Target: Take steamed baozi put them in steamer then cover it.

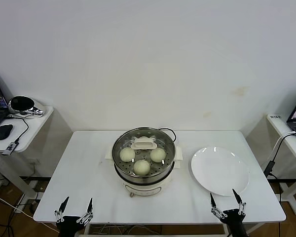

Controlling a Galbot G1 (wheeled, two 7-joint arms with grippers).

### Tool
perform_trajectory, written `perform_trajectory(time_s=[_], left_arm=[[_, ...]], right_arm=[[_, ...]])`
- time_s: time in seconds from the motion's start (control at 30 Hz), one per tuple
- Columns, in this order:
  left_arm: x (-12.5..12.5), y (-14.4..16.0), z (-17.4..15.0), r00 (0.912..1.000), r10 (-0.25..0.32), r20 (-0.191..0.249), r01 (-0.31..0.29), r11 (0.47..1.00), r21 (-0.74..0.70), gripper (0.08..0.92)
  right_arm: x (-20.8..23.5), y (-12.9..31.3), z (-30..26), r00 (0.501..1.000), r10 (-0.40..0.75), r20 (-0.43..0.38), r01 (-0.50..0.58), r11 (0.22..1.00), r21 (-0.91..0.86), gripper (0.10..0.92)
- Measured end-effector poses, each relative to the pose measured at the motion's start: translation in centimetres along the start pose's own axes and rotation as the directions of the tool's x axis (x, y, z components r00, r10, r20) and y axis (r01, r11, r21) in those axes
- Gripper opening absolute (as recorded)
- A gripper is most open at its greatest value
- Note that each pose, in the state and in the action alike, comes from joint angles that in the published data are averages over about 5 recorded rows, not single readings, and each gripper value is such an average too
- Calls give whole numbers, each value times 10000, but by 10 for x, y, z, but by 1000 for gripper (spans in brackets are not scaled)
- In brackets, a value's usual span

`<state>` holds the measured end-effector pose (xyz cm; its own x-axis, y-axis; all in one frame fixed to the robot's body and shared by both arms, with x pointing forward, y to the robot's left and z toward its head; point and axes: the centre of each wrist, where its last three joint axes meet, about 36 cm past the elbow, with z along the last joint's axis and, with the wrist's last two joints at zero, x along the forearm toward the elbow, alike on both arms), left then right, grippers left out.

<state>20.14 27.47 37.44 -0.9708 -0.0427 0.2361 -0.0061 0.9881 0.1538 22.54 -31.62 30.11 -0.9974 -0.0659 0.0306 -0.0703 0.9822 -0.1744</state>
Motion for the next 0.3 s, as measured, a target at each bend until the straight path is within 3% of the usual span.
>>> perform_trajectory(time_s=[0.3], left_arm=[[4,2,4,9998,-129,-172,133,9996,240,823]], right_arm=[[9,-1,-5,9996,-174,-210,172,9998,-88,823]])
